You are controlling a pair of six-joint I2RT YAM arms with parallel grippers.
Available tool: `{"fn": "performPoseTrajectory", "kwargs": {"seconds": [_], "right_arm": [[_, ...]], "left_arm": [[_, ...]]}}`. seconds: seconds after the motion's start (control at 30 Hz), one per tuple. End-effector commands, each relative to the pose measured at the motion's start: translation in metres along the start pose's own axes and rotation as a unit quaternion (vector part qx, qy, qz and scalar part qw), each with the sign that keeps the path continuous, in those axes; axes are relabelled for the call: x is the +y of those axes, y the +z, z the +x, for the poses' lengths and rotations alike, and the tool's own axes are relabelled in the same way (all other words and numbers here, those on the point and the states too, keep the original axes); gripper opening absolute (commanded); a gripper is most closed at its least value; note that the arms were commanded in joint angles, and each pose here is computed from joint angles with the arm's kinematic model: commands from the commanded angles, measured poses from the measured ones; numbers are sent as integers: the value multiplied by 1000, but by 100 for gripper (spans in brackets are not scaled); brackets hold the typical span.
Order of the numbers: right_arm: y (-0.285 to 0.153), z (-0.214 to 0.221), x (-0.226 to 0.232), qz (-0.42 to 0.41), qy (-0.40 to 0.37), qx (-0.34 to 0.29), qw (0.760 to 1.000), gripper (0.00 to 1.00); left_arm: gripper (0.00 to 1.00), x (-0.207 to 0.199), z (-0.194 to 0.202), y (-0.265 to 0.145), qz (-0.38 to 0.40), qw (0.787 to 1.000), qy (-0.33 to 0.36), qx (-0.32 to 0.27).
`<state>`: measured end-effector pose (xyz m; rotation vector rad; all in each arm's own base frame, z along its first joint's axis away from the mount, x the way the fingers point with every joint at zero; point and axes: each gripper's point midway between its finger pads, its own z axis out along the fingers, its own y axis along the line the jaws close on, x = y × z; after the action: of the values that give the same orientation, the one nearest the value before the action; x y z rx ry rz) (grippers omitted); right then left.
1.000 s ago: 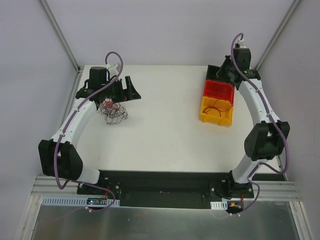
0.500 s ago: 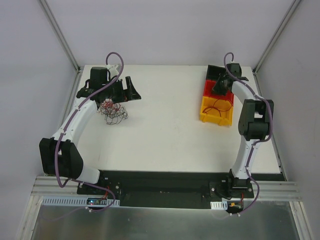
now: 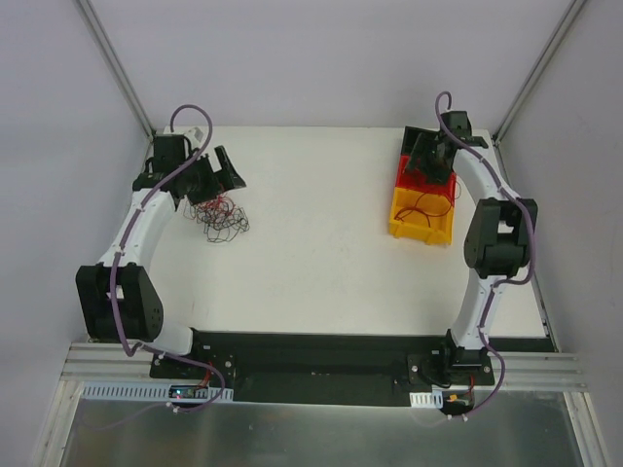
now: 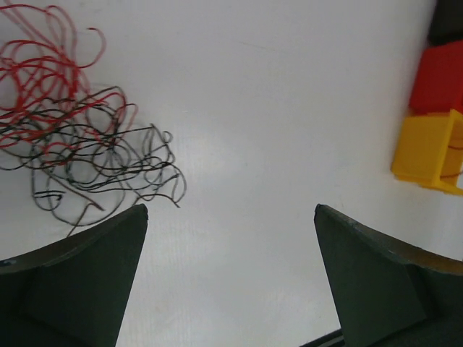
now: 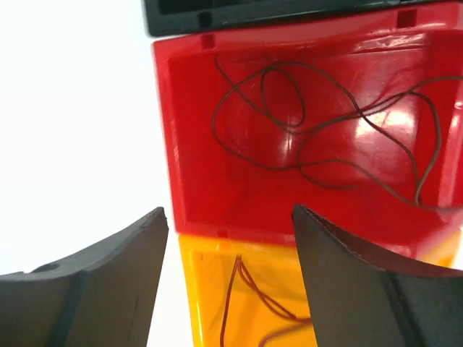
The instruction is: Untangle the cables
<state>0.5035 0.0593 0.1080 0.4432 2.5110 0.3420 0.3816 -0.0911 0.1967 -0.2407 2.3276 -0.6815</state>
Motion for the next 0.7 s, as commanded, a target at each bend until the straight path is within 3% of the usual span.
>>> {"fn": "performPoseTrajectory", "kwargs": {"seconds": [0.0, 0.23, 0.4, 0.53, 0.67], "right_arm": [[-89, -26, 22, 13, -68, -78, 995, 74], [-134, 25, 51, -20, -119, -100, 988, 77], [-140, 92, 92, -67, -176, -75, 979, 77], [-138, 138, 122, -100, -210, -50, 971, 77], [-127, 206, 159, -190, -259, 15, 947, 77]], "left_arm": [[99, 62, -12, 5, -96, 992, -75, -18], [98, 133, 1, 30, -150, 974, -164, 36], [75, 140, 23, 67, -114, 971, -183, 103], [51, 107, 55, 91, -75, 971, -161, 161], [38, 39, 96, 108, -21, 971, -96, 217]]}}
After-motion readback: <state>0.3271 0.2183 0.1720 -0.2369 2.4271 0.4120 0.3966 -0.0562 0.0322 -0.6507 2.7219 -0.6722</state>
